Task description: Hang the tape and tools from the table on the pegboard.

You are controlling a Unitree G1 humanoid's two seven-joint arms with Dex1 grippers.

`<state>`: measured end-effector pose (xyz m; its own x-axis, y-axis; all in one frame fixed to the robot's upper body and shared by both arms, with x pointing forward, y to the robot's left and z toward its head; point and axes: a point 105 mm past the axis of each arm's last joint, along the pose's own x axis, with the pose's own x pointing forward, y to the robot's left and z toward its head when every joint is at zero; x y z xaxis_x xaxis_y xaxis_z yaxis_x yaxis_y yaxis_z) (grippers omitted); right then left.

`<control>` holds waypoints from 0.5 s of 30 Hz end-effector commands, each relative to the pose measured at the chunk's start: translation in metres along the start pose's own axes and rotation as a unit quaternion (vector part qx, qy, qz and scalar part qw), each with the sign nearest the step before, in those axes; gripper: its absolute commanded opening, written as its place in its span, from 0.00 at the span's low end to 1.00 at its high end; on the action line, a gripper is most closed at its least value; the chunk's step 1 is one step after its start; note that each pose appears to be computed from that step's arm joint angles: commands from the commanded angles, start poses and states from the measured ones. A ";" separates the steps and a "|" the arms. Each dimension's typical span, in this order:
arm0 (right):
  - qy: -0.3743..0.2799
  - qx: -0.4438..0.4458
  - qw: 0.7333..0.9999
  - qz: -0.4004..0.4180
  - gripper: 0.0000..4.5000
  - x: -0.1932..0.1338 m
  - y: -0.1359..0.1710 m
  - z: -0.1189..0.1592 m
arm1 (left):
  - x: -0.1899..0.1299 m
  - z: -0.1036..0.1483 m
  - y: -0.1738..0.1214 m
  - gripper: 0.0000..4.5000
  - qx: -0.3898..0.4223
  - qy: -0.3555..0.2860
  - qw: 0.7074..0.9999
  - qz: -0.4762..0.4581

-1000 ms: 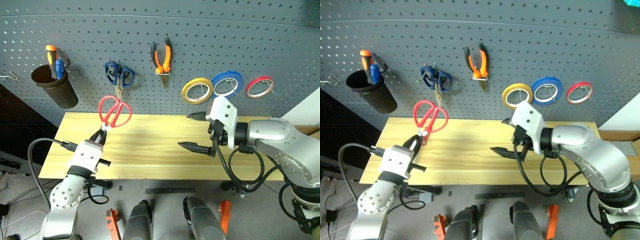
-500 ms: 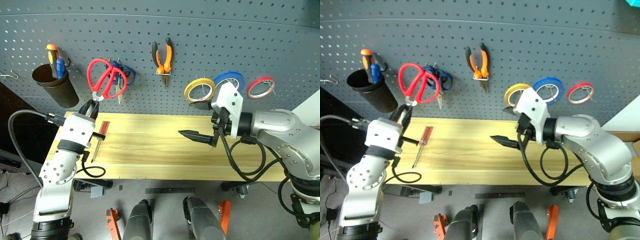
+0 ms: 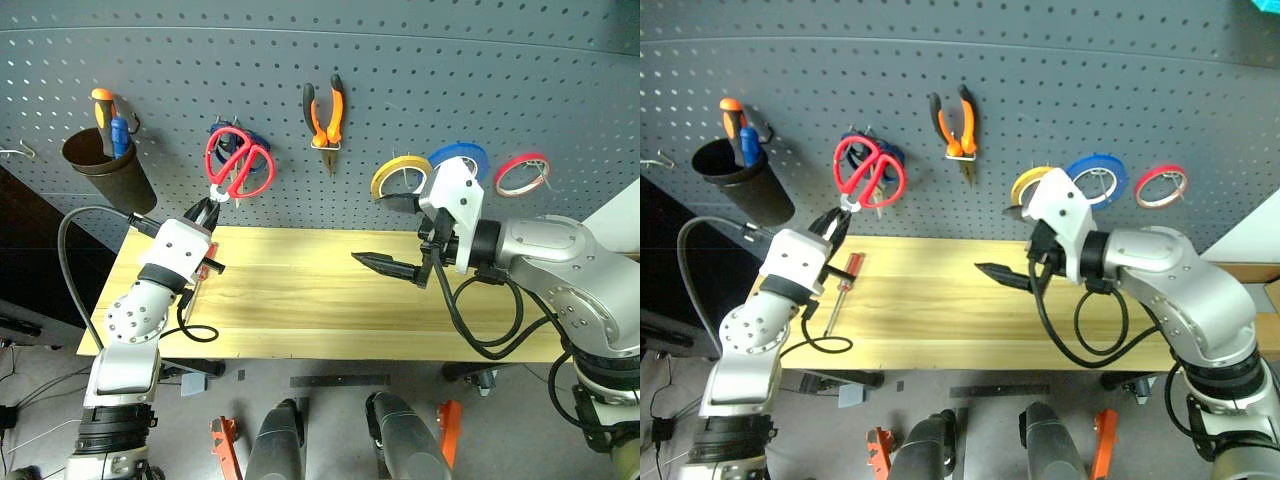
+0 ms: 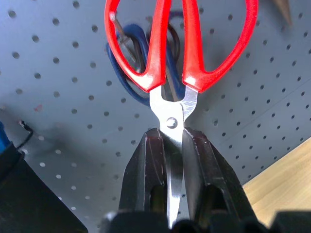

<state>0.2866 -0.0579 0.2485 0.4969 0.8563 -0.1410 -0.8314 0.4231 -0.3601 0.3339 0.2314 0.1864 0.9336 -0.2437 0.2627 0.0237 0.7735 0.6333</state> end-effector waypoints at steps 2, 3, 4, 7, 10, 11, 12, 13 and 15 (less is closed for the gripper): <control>-0.061 -0.032 0.997 -0.030 1.00 -0.003 -0.009 0.030 | 0.004 0.006 0.009 0.04 -0.001 -0.012 1.000 0.022; -0.067 -0.031 0.997 -0.032 1.00 -0.003 -0.010 0.032 | 0.004 0.004 0.008 0.04 -0.001 -0.008 1.000 0.023; -0.073 -0.031 0.996 -0.034 1.00 -0.002 -0.010 0.035 | 0.005 0.002 0.008 0.04 -0.002 -0.005 1.000 0.021; -0.081 -0.032 0.996 -0.036 1.00 -0.001 -0.010 0.038 | 0.006 -0.001 0.005 0.04 0.002 0.001 1.000 0.015; -0.081 -0.033 0.995 -0.036 1.00 -0.001 -0.010 0.038 | 0.007 -0.001 0.001 0.04 0.006 0.000 1.000 0.006; -0.082 -0.033 0.995 -0.036 1.00 0.000 -0.010 0.038 | 0.007 -0.002 0.000 0.04 0.000 0.001 1.000 0.008; -0.082 -0.032 0.995 -0.036 1.00 0.000 -0.010 0.038 | 0.006 -0.003 0.000 0.04 -0.003 0.003 1.000 0.011; -0.082 -0.032 0.995 -0.036 1.00 0.000 -0.010 0.038 | 0.005 -0.005 0.000 0.12 -0.007 0.006 1.000 0.011; -0.081 -0.031 0.996 -0.036 1.00 0.000 -0.010 0.037 | 0.003 -0.008 -0.003 0.26 -0.013 0.012 1.000 0.005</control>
<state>0.2902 -0.0507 0.2717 0.5116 0.8590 -0.0190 -0.7965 0.4658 -0.3856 0.3418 0.2343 0.1782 0.9462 -0.2168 0.2403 0.0223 0.7844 0.6199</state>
